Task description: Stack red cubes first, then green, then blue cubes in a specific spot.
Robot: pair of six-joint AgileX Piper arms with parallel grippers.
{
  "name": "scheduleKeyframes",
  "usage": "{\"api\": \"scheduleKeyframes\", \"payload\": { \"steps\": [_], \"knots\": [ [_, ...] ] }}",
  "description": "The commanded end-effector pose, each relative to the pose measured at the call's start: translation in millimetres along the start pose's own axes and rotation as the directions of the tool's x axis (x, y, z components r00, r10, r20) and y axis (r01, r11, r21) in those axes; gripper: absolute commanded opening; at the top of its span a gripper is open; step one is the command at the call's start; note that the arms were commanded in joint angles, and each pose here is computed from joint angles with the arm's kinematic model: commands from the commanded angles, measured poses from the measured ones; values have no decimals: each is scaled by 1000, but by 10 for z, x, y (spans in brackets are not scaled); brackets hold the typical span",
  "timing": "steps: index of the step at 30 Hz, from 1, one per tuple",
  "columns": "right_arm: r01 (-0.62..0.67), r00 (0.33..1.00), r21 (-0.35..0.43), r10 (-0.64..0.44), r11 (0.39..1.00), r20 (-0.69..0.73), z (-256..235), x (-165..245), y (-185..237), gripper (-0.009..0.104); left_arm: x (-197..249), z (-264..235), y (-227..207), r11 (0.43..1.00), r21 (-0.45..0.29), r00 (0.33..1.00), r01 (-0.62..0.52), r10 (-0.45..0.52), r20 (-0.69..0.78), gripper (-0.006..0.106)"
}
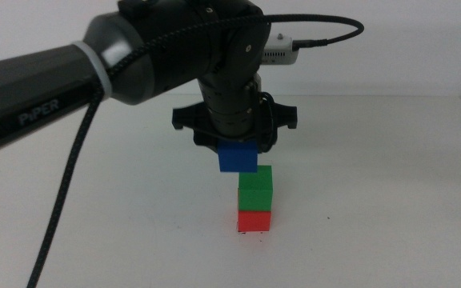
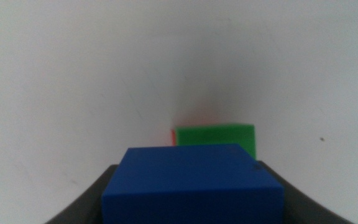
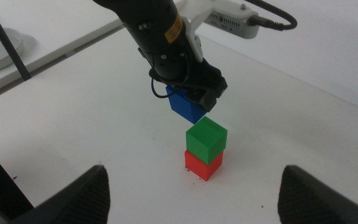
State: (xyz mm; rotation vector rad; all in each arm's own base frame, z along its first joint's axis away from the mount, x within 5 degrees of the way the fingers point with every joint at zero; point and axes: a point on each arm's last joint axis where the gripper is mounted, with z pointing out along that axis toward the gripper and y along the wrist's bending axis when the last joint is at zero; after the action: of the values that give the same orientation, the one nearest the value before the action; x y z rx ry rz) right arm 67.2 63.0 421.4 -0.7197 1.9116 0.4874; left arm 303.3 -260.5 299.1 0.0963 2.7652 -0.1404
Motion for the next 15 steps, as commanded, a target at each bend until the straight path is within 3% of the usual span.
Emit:
{"api": "scheduleKeyframes", "payload": {
  "steps": [1,15],
  "knots": [
    [1,1000,10,-1,1000,11,-15,0,-11,93,-4,0,-36,999,23,999,45,-45,-7,-2],
    [1,1000,10,-1,1000,11,-15,0,-11,93,-32,224,-158,996,59,998,61,-59,-38,-2]
  ]
}}
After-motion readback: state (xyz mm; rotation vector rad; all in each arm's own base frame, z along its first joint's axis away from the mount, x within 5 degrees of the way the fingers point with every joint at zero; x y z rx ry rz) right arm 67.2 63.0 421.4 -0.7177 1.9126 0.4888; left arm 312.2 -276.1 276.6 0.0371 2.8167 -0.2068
